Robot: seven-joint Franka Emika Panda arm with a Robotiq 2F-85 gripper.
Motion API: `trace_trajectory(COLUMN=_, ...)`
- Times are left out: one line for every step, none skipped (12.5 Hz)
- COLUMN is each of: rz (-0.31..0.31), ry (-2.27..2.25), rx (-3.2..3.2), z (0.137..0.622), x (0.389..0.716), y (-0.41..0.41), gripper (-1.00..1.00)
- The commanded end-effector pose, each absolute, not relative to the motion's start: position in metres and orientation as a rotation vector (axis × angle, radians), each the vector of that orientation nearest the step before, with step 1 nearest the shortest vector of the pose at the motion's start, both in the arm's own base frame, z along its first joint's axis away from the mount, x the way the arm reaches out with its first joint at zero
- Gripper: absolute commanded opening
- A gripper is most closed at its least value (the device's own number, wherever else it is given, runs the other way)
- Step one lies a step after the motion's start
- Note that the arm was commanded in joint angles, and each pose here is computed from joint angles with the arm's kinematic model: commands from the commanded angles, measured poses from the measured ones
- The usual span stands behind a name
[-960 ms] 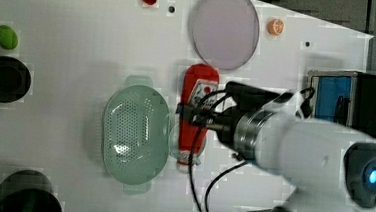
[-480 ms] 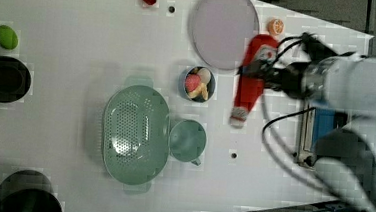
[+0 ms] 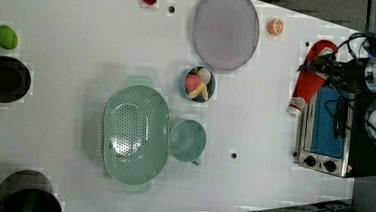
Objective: Pick ketchup from strainer and place it on the table
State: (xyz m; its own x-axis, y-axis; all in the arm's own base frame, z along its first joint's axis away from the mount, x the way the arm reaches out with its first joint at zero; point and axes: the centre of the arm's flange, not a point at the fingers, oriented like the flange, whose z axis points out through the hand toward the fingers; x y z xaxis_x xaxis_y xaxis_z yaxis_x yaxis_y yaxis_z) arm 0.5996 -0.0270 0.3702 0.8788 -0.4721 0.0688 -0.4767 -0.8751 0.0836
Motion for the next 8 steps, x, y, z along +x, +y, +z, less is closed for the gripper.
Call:
trace_trajectory(rz=0.087, ry=-0.457, rx=3.012, z=0.354, x=0.582, y=-0.005, gripper=0.21)
trace_trajectory(rz=0.108, ry=-0.464, rx=3.018, z=0.34, x=0.574, y=-0.01, gripper=0.21)
trace_trajectory(rz=0.117, ry=-0.467, rx=3.025, z=0.325, x=0.565, y=-0.012, gripper=0.21)
trace_trajectory(rz=0.104, ry=-0.47, rx=3.031, z=0.309, x=0.555, y=-0.014, gripper=0.21)
trace_trajectory(rz=0.069, ry=-0.472, rx=3.032, z=0.294, x=0.544, y=-0.016, gripper=0.21)
trace_trajectory(rz=0.021, ry=-0.476, rx=3.03, z=0.28, x=0.535, y=-0.017, gripper=0.21)
trace_trajectory(rz=-0.027, ry=-0.479, rx=3.029, z=0.267, x=0.526, y=-0.019, gripper=0.21)
trace_trajectory(rz=-0.063, ry=-0.483, rx=3.03, z=0.254, x=0.52, y=-0.02, gripper=0.21)
